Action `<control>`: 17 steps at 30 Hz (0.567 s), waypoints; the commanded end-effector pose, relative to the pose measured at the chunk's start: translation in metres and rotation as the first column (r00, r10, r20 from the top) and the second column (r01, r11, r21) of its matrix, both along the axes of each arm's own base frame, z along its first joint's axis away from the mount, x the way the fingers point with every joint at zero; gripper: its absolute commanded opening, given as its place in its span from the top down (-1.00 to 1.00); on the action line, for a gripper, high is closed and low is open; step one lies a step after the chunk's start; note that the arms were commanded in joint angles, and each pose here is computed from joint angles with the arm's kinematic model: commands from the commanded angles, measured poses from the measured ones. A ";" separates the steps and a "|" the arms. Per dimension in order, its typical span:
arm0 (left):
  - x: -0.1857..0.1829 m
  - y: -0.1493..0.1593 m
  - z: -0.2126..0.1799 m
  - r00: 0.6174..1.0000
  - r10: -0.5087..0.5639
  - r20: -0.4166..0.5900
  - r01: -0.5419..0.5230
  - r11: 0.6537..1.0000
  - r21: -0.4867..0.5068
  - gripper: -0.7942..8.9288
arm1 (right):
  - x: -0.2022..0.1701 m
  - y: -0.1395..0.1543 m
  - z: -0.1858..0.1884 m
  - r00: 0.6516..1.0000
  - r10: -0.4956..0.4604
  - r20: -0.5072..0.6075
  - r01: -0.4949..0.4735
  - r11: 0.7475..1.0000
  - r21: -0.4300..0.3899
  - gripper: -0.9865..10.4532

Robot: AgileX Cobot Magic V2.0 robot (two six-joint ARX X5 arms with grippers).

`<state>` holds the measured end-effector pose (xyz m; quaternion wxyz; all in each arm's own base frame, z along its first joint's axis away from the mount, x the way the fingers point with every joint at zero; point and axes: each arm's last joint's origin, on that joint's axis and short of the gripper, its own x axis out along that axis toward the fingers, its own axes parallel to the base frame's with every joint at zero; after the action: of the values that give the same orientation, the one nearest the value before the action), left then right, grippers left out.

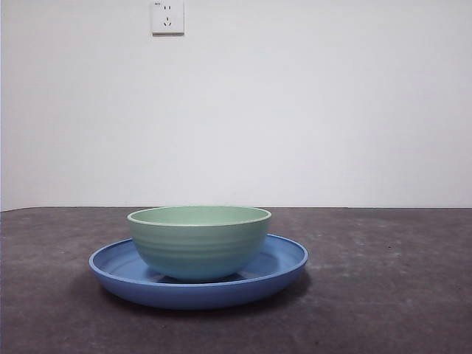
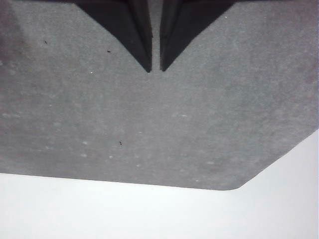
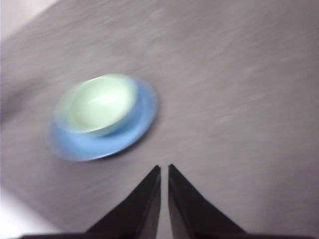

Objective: Place the green bowl on the blue plate

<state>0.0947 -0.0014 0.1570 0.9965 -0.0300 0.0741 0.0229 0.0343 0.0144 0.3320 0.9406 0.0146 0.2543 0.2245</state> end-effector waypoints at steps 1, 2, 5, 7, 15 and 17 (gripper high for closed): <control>0.001 0.000 -0.007 1.000 0.007 -0.021 -0.006 1.000 0.006 0.78 | 0.012 -0.003 -0.028 0.985 -0.084 0.148 0.099 0.990 -0.102 0.79; 0.001 0.000 -0.007 1.000 0.006 -0.021 -0.006 1.000 0.006 0.78 | 0.018 -0.004 -0.041 0.977 -0.113 0.181 0.133 0.986 -0.102 0.79; 0.001 0.000 -0.007 1.000 0.006 -0.021 -0.006 1.000 0.006 0.78 | 0.039 -0.007 -0.071 0.934 -0.175 0.313 0.204 0.977 -0.064 0.79; 0.001 0.000 -0.007 1.000 0.006 -0.021 -0.006 1.000 0.006 0.78 | 0.049 -0.008 -0.087 0.903 -0.188 0.386 0.224 0.973 -0.049 0.79; 0.001 0.000 -0.007 1.000 0.006 -0.021 -0.006 1.000 0.006 0.78 | 0.064 -0.012 -0.140 0.812 -0.296 0.502 0.356 0.934 -0.025 0.79; 0.001 0.000 -0.007 1.000 0.006 -0.021 -0.006 1.000 0.006 0.78 | 0.064 -0.013 -0.151 0.805 -0.324 0.497 0.387 0.922 -0.025 0.79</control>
<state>0.0947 -0.0014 0.1570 0.9965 -0.0300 0.0739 0.0231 0.0984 0.0020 0.1830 0.9981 -0.0504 0.0207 0.0305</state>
